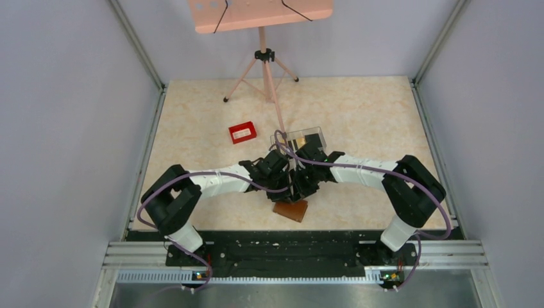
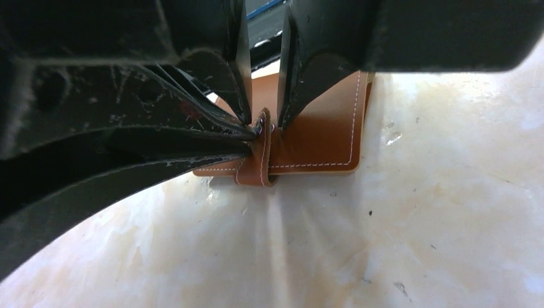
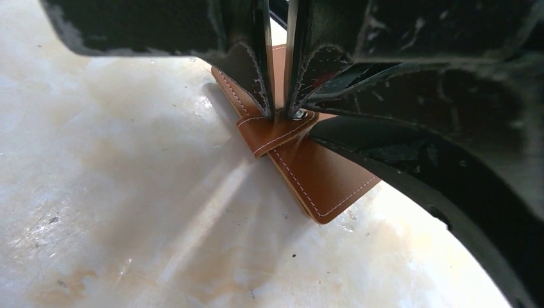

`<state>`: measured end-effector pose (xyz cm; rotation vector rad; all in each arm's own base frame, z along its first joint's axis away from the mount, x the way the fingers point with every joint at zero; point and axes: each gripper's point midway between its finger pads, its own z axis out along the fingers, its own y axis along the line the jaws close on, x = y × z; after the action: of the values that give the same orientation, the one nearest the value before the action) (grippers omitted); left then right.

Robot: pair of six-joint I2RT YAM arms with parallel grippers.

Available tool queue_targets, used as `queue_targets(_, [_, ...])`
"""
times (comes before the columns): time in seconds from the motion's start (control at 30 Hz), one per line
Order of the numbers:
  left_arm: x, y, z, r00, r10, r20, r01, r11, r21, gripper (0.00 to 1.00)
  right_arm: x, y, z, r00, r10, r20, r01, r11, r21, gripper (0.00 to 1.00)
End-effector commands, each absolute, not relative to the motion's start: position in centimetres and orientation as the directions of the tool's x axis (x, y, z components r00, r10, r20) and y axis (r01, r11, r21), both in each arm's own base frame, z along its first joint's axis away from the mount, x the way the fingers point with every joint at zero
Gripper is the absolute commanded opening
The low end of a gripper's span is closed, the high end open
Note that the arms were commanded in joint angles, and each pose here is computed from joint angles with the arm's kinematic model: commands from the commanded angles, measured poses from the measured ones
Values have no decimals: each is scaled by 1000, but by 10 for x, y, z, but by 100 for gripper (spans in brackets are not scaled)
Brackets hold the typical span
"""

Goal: Put the credit cards into the card holder
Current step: Close the card holder at the center of the board.

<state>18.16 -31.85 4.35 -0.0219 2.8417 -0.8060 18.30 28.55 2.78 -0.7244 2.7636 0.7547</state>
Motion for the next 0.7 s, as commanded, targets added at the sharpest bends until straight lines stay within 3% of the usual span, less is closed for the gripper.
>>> queue_targets(0.0, [185, -363, 77, -964, 36, -262, 199, 750, -631, 27, 159, 271, -9, -847, -488, -209, -530, 757, 383, 12])
queue_targets(0.1, [185, -365, 74, -968, 40, -248, 195, 744, -639, 22, 159, 271, -8, -848, -485, -211, -529, 756, 386, 12])
queue_targets(0.27, [186, -363, 73, -967, 36, -252, 193, 752, -630, 1, 162, 272, -4, -851, -474, -225, -525, 753, 397, 12])
queue_targets(0.67, [187, -354, 76, -962, 49, -267, 204, 780, -592, 0, 182, 283, 44, -867, -344, -360, -491, 711, 504, 13])
